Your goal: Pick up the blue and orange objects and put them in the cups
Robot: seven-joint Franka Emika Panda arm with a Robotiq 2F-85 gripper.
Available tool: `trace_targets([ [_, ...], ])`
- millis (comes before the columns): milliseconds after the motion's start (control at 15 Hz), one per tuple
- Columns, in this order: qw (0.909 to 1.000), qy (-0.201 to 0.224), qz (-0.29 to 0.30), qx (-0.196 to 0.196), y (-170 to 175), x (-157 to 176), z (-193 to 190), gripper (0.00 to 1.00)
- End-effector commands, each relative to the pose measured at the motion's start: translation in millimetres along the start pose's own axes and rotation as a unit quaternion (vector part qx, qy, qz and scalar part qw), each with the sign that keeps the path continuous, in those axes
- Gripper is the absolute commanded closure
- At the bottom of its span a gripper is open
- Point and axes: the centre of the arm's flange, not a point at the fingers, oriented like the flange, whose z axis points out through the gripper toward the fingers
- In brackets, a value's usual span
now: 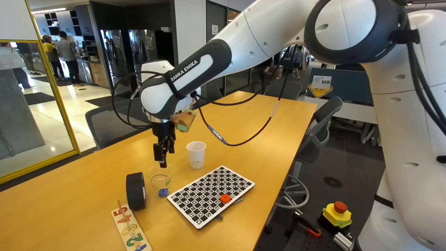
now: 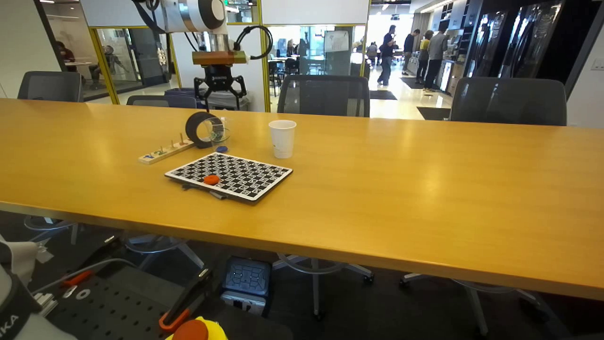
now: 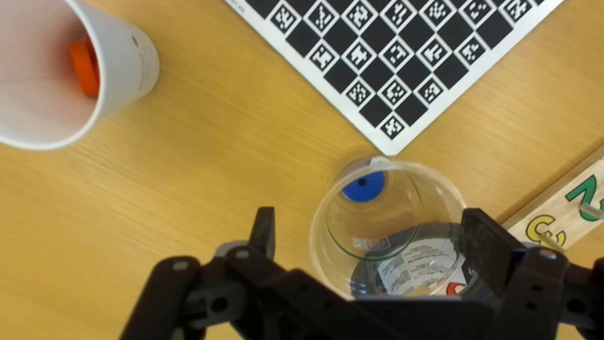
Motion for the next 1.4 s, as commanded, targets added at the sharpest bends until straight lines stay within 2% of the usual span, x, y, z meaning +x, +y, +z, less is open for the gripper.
trace_targets([
  [0,0.9996,0.002,0.026,-0.008,-24.9,-66.9,-7.3,0.00],
  [400,0.9929,-0.009,0.117,-0.018,-38.1,-123.0,23.3,0.00],
  [867,0.9724,-0.008,0.232,-0.018,-34.2,-165.9,64.7,0.00],
  [1333,0.9571,-0.013,0.289,-0.008,-32.1,-192.2,92.5,0.00],
])
